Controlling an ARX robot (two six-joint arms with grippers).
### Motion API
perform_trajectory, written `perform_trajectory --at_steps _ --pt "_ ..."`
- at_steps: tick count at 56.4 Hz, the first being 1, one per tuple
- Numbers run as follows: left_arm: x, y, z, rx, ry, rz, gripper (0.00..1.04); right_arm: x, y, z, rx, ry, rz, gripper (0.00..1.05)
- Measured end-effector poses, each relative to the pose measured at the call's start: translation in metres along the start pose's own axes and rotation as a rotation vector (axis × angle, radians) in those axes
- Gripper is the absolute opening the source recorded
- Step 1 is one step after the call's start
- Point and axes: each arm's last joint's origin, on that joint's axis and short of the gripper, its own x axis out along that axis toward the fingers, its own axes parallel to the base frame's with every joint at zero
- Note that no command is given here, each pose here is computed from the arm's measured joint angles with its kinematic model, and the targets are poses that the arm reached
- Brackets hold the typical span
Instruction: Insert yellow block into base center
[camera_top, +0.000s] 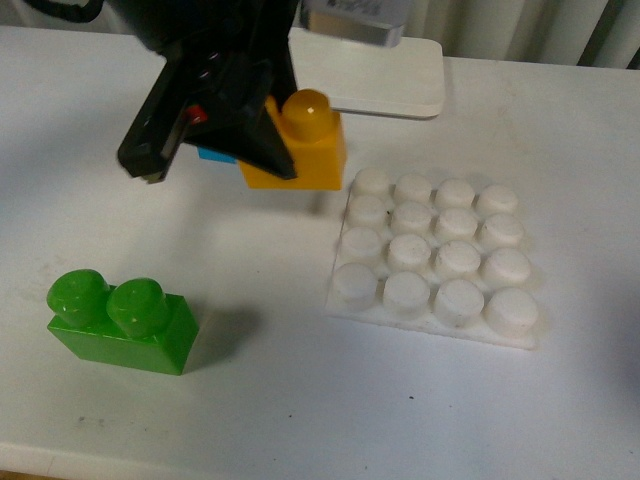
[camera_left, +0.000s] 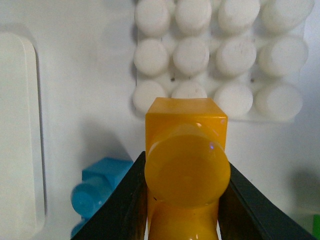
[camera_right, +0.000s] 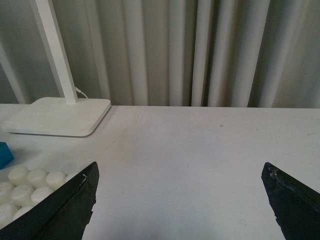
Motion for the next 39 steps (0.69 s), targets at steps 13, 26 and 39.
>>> perform_trajectory --at_steps 13,26,39 --pt "0.012 0.003 0.039 0.045 -0.042 -0.01 0.32 0.0 0.0 0.0 0.0 0.0 0.0 0.96" --pt "0.036 0.003 0.058 0.056 -0.035 -0.059 0.32 0.0 0.0 0.0 0.0 0.0 0.0 0.96" --pt "0.048 0.004 0.065 0.056 -0.017 -0.08 0.32 0.0 0.0 0.0 0.0 0.0 0.0 0.96"
